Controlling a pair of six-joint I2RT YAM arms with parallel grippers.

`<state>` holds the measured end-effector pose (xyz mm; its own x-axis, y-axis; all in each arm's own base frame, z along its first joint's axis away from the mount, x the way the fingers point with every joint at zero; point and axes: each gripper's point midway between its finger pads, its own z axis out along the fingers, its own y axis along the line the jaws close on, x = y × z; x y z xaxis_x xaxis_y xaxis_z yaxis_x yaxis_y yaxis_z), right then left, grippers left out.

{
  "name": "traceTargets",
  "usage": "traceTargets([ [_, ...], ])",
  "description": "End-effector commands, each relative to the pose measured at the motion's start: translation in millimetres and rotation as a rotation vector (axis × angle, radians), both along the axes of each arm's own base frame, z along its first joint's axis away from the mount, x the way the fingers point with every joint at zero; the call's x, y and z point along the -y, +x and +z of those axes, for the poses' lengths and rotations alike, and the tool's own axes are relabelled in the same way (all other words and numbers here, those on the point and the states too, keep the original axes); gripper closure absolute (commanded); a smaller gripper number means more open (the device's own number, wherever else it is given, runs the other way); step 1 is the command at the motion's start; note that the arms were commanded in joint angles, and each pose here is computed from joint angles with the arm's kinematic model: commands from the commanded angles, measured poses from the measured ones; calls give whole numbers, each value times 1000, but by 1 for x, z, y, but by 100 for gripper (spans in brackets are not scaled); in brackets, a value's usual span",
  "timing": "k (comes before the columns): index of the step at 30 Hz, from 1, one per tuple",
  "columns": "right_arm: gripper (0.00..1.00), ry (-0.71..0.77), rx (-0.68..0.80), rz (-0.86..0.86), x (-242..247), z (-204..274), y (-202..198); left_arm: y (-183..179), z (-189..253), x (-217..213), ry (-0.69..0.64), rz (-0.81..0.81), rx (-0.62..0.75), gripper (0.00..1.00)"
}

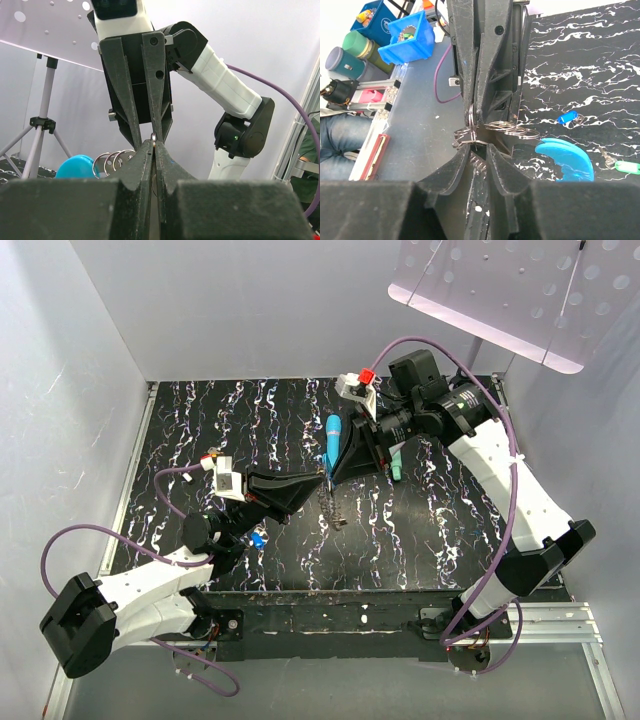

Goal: Put the keys on the keyring

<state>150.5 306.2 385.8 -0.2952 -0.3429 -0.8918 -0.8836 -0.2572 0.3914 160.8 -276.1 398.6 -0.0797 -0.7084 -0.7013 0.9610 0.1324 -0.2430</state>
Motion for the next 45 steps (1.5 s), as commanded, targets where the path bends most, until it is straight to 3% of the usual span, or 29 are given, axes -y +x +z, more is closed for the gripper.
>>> traceTargets([
  [1,77,38,44,12,-2,14,-2,-2,24,-10,-70,23,39,100],
  [5,99,41,42,21,-3,14,-4,-1,23,-10,-68,24,36,100],
  [27,99,26,-20,58,-10,3,-17,-3,27,-18,-94,53,46,100],
  [28,93,27,-10,53,-9,6,-16,-3,27,-18,-90,55,46,100],
  [31,55,20,37,29,-3,8,-15,-3,24,-18,-75,63,45,100],
  [33,47,21,68,11,4,10,-15,-3,21,-20,-53,78,45,100],
  [40,40,-31,210,-70,32,-8,-10,0,4,-27,77,159,22,100],
  [45,39,-78,196,-152,53,-39,-1,4,-10,-29,217,203,-23,100],
])
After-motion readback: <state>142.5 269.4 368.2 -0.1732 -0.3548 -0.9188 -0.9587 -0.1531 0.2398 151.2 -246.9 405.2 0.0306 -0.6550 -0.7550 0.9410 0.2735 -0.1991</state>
